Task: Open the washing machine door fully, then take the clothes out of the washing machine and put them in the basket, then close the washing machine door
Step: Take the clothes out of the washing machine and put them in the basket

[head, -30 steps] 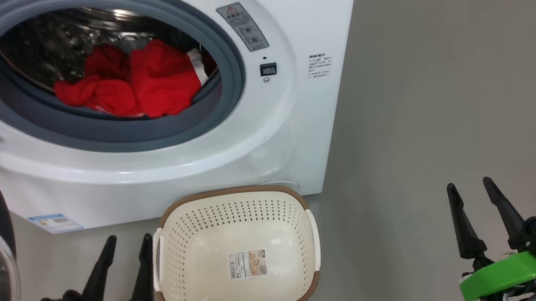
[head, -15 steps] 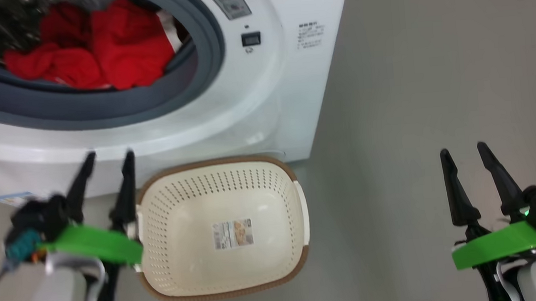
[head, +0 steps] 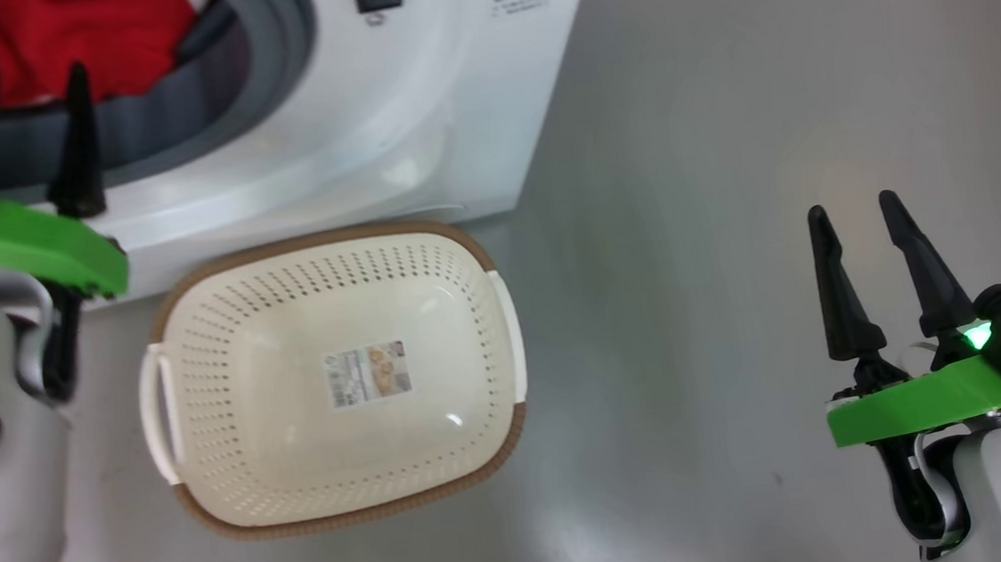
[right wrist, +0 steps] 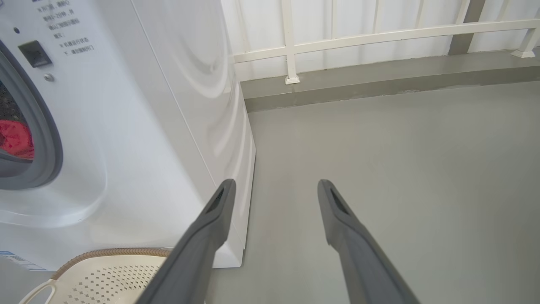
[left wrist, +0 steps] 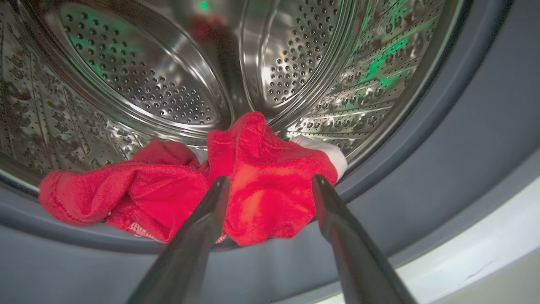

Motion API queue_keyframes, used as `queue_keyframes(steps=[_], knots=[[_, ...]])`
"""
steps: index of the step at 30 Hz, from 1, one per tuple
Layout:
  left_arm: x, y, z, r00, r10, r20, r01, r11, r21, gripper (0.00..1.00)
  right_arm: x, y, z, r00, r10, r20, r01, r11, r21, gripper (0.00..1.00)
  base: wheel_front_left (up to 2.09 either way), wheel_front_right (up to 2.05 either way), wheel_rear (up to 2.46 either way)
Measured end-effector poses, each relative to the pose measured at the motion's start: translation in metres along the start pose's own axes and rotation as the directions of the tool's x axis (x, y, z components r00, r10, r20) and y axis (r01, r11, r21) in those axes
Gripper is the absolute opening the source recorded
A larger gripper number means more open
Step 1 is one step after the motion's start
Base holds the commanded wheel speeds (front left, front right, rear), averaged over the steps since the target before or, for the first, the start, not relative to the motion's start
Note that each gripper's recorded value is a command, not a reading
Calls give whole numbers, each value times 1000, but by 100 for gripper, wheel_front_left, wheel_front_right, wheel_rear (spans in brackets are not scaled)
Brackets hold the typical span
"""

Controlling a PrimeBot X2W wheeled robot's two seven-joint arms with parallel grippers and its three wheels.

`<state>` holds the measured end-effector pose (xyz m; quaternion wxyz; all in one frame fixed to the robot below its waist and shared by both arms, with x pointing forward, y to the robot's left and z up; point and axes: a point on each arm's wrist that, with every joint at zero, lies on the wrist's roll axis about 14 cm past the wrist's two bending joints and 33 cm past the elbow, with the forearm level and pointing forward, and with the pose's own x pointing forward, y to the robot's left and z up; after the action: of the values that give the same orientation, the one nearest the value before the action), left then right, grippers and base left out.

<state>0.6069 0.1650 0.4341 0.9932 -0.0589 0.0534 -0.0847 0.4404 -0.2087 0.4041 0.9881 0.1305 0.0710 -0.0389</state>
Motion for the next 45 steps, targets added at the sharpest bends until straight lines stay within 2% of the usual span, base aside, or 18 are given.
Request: queue_keyframes(steps=[10, 16, 20, 37, 38, 39, 42, 43, 45], knots=[[55, 9, -21, 998, 11, -65, -8, 998, 58, 100, 7, -16, -8, 999, -37, -17, 37, 999, -19, 100, 0, 0, 0], [69, 13, -47, 989, 29, -145, -18, 997, 73, 100, 4, -22, -16, 998, -54, -42, 54, 999, -8, 100, 0, 0, 0], [79, 17, -48, 986, 41, -159, -28, 996, 81, 100, 5, -25, -16, 997, -62, -40, 62, 998, -12, 100, 0, 0, 0], [82, -5, -70, 961, -14, -275, 49, 991, 121, 100, 0, -24, -11, 998, -60, -36, 60, 998, -6, 100, 0, 0, 0], [82, -5, -71, 960, -15, -281, 52, 991, 125, 87, -1, -24, -11, 998, -60, -35, 60, 998, -6, 100, 0, 0, 0], [82, -5, -71, 958, -17, -286, 56, 990, 130, 69, -1, -24, -11, 998, -59, -34, 59, 998, -6, 100, 0, 0, 0], [82, -7, -73, 956, -25, -293, 70, 987, 146, 58, -2, -23, -10, 998, -57, -33, 57, 998, -6, 100, 0, 0, 0], [82, -8, -73, 955, -27, -295, 74, 986, 150, 47, -2, -23, -10, 998, -56, -33, 56, 998, -4, 100, 0, 0, 0], [82, -8, -74, 955, -29, -296, 76, 986, 147, 37, -2, -22, -9, 998, -56, -32, 56, 998, -1, 100, 0, 0, 0]])
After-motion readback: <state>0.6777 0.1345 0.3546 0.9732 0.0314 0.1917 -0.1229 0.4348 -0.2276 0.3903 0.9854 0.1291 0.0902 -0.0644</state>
